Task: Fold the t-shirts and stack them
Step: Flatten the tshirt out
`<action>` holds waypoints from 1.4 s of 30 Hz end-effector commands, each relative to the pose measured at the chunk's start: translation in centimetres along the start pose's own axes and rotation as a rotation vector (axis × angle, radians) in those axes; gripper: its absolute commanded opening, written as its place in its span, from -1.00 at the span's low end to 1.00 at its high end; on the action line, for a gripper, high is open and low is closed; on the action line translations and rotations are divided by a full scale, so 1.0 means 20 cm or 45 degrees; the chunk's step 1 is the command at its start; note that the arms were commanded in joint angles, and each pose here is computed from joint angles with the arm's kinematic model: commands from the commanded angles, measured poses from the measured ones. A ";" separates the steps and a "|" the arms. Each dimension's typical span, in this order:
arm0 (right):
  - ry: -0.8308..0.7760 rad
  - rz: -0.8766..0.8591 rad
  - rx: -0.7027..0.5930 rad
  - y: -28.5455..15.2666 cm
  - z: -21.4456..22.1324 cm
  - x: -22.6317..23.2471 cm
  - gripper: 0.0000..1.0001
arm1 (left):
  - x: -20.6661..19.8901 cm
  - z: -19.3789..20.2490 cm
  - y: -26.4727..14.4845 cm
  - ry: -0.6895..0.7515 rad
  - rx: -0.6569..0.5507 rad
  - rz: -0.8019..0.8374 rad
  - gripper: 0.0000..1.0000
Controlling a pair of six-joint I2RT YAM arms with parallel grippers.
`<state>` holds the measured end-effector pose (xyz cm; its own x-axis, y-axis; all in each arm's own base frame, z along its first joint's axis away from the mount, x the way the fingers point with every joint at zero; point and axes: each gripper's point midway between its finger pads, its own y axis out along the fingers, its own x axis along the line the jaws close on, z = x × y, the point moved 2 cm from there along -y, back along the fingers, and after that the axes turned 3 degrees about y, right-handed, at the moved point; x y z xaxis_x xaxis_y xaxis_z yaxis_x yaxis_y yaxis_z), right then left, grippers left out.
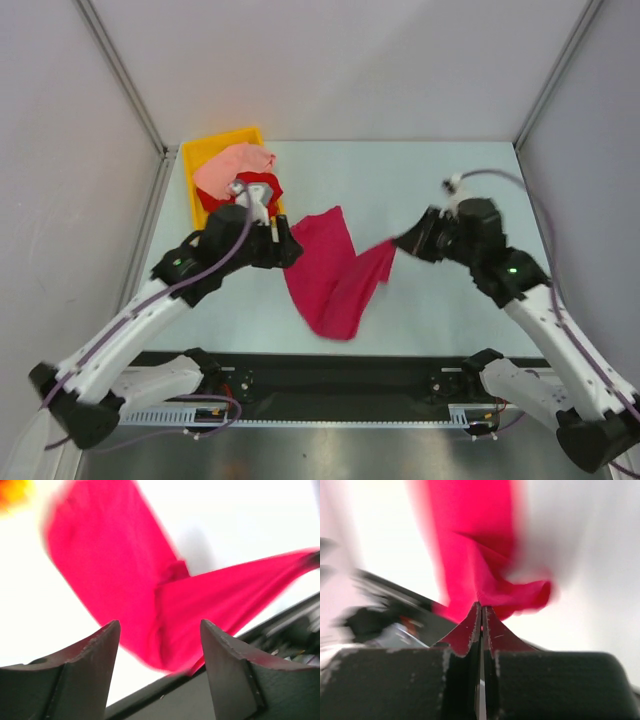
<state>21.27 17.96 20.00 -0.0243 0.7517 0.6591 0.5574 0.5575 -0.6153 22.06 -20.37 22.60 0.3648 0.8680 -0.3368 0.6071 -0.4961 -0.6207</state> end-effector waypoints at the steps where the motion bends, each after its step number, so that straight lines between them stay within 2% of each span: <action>1: -0.219 -0.473 -0.725 -0.72 -0.57 0.69 -1.00 | 0.03 -0.24 -0.34 -0.092 -0.364 -0.073 0.44; 4: -0.293 -0.688 -0.911 -1.01 -0.73 0.98 -1.00 | 0.02 -0.28 -0.46 -0.133 -0.450 -0.061 0.44; 5: -0.313 -0.801 -1.003 -1.21 -0.77 1.10 -1.00 | 0.02 -0.29 -0.50 -0.141 -0.469 -0.054 0.44; 7: -0.353 -0.943 -1.035 -1.30 -0.81 1.24 -1.00 | 0.02 -0.29 -0.53 -0.139 -0.471 -0.054 0.45; 8: -0.367 -1.045 -1.066 -1.44 -0.82 1.33 -1.00 | 0.02 -0.30 -0.54 -0.137 -0.471 -0.054 0.46; 10: -0.418 -1.109 -0.977 -1.38 -0.84 1.43 -1.00 | 0.02 -0.29 -0.55 -0.130 -0.458 -0.062 0.45; 12: -0.441 -1.162 -0.954 -1.44 -0.86 1.51 -1.00 | 0.02 -0.29 -0.57 -0.130 -0.461 -0.058 0.46; 13: -0.440 -1.152 -0.904 -1.36 -0.89 1.54 -1.00 | 0.02 -0.29 -0.58 -0.132 -0.464 -0.054 0.46; 18: -0.483 -1.248 -0.956 -1.48 -0.94 1.69 -1.00 | 0.03 -0.27 -0.63 -0.150 -0.490 -0.035 0.47; 20: -0.453 -1.304 -0.905 -1.44 -0.96 1.74 -1.00 | 0.04 -0.25 -0.63 -0.151 -0.477 -0.046 0.49; 25: -0.411 -1.467 -0.891 -1.51 -0.95 1.87 -1.00 | 0.11 -0.21 -0.66 -0.163 -0.502 -0.112 0.51; 28: -0.364 -1.379 -0.922 -1.47 -1.00 1.85 -1.00 | 0.13 -0.20 -0.68 -0.158 -0.504 -0.143 0.54; 31: -0.287 -1.106 -1.014 -1.38 -1.07 1.70 -1.00 | 0.14 -0.20 -0.67 -0.137 -0.491 -0.159 0.54; 32: -0.257 -0.986 -1.006 -1.27 -1.08 1.62 -1.00 | 0.13 -0.20 -0.66 -0.125 -0.476 -0.158 0.54; 35: -0.154 -0.623 -1.097 -1.19 -1.11 1.29 -1.00 | 0.10 -0.19 -0.60 -0.071 -0.423 -0.127 0.54; 36: -0.134 -0.420 -1.007 -0.96 -1.07 1.09 -1.00 | 0.10 -0.18 -0.56 -0.043 -0.377 -0.130 0.54; 37: -0.104 -0.335 -1.062 -1.03 -1.05 0.96 -0.96 | 0.09 -0.17 -0.53 -0.027 -0.348 -0.122 0.54; 38: -0.068 -0.181 -1.073 -0.97 -1.07 0.77 -0.91 | 0.07 -0.17 -0.50 -0.014 -0.317 -0.103 0.54; 39: -0.041 0.017 -0.963 -0.79 -0.99 0.50 -0.64 | 0.07 -0.15 -0.44 0.004 -0.268 -0.108 0.54; 41: 0.035 0.243 -0.937 -0.78 -0.90 0.15 -0.23 | 0.06 -0.14 -0.39 0.018 -0.232 -0.091 0.55; 42: 0.075 0.414 -0.773 -0.63 -0.74 -0.10 0.19 | 0.05 -0.12 -0.33 0.028 -0.183 -0.084 0.55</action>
<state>27.43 9.12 45.63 -0.0933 0.7294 0.6777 0.9760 0.2014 -0.0824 19.48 -14.42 29.46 0.2607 0.9183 -0.2978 0.7797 -0.3822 -0.4960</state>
